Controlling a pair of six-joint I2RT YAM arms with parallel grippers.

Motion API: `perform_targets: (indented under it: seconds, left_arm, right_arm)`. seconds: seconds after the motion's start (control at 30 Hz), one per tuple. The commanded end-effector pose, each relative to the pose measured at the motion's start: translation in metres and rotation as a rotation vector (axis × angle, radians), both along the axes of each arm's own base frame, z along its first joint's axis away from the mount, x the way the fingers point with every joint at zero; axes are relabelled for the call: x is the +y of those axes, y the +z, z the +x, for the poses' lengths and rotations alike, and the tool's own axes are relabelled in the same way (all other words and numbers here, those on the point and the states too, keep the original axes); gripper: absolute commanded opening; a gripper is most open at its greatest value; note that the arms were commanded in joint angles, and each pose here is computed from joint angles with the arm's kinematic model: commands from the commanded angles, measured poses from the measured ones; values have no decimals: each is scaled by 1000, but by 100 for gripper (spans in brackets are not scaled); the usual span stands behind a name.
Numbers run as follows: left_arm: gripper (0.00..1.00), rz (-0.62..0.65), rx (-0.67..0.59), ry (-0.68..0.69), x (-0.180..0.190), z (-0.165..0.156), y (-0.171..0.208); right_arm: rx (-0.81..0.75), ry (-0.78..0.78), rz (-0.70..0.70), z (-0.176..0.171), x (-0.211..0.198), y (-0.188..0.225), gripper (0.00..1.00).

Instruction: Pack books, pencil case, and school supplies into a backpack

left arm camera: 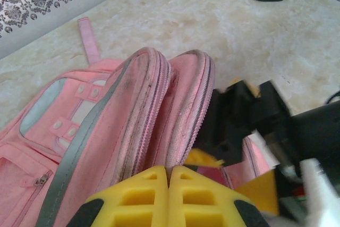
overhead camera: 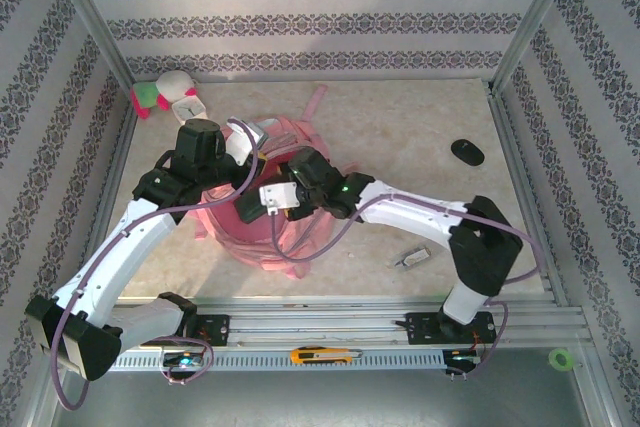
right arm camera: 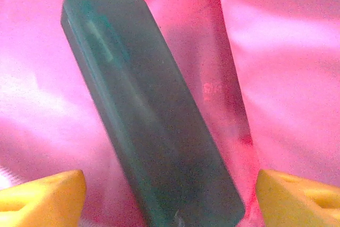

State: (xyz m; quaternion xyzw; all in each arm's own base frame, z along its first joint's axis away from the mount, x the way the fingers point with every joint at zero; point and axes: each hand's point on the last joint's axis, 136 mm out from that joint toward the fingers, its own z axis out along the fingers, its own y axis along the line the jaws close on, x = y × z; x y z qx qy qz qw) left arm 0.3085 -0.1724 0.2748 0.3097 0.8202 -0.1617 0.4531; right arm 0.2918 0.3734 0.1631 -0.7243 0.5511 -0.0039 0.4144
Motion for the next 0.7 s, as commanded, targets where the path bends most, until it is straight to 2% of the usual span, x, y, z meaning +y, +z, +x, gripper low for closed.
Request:
perform_targets:
  seconds: [0.0, 0.13, 0.27, 0.4, 0.5, 0.67]
  left_arm:
    - [0, -92, -134, 4, -3, 3, 46]
    - [0, -90, -139, 38, 1, 7, 46]
    - [0, -98, -144, 57, 2, 10, 47]
    - [0, -110, -148, 59, 1, 12, 49]
    - [0, -131, -149, 59, -1, 13, 51]
    - [0, -147, -152, 44, -4, 13, 53]
  right_arm:
    - [199, -222, 207, -22, -13, 31, 78]
    - [484, -542, 442, -45, -27, 41, 67]
    - [795, -902, 717, -54, -29, 40, 62]
    - [1072, -990, 950, -68, 4, 29, 58]
    - [1144, -1054, 1045, -66, 24, 16, 54]
    - [1123, -1185, 1160, -46, 33, -4, 56]
